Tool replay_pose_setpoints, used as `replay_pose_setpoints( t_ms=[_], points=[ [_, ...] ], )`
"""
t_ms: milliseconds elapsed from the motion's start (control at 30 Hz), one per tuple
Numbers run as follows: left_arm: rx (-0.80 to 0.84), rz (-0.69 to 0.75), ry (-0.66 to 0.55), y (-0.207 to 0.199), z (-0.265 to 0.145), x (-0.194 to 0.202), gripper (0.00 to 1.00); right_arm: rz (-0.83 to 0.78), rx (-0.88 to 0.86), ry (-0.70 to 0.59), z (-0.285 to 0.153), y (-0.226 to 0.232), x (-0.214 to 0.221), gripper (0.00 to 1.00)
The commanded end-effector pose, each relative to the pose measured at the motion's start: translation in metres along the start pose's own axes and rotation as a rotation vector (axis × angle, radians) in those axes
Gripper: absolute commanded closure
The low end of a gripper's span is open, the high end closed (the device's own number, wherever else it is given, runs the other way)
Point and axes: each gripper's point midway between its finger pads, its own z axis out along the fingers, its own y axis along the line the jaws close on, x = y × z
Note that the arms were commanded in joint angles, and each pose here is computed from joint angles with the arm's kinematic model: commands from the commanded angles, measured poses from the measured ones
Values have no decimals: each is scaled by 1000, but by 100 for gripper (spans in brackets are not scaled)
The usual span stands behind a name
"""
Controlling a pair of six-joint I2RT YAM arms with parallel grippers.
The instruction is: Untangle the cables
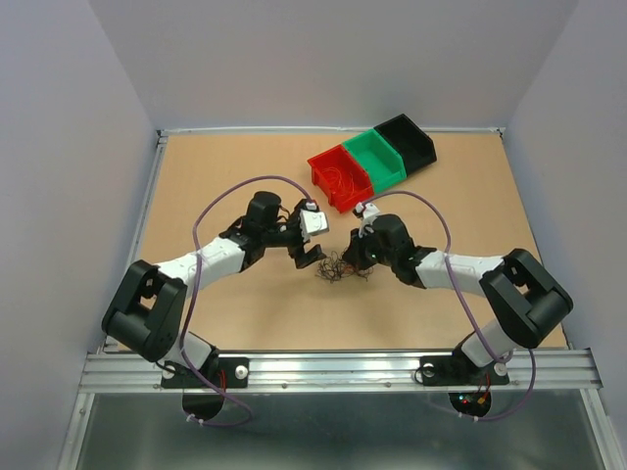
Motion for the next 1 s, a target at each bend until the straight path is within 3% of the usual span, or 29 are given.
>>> replay_pose_setpoints(
  t_ms=[0, 333, 667, 933, 967],
  points=[
    [50, 37, -32, -2, 6, -18, 5, -22, -73, -80, -7, 18, -20, 99],
    [123, 65, -7, -21, 22, -17, 7, -32, -143, -119, -19, 34, -31, 99],
    [153, 38, 104, -29, 53, -3, 14, 5, -45, -153, -24, 19, -37, 100],
    [151, -49, 230, -20, 79, 18, 33, 32, 32, -183, -28, 6, -39, 99],
    [150, -52, 239, -20, 82, 20, 42, 41, 41, -187, -29, 4, -38, 100]
  ],
)
